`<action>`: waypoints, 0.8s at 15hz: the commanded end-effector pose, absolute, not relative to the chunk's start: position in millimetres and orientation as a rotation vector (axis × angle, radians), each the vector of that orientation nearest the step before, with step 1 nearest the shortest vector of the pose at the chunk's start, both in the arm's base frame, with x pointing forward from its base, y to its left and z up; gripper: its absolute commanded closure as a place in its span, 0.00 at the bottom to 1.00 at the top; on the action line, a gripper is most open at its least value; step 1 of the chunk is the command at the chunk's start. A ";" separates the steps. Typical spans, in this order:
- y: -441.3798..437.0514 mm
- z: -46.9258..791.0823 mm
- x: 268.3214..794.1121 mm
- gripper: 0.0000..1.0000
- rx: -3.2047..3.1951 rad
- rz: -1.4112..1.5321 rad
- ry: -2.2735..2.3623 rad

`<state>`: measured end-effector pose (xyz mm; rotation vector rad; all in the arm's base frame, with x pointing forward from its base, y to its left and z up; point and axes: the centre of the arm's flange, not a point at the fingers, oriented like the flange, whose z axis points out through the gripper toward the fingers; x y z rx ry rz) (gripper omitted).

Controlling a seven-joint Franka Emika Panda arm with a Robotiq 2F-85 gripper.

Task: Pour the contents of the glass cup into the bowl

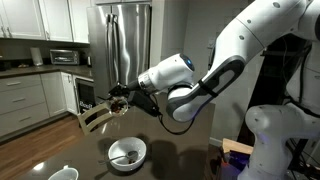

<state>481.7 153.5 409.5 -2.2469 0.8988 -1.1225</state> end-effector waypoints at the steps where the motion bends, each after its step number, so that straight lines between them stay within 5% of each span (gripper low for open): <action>1: 143.9 385.6 460.4 0.58 -2.225 -1.159 0.881; 12: 122.8 363.7 465.8 0.58 -2.255 -1.177 0.891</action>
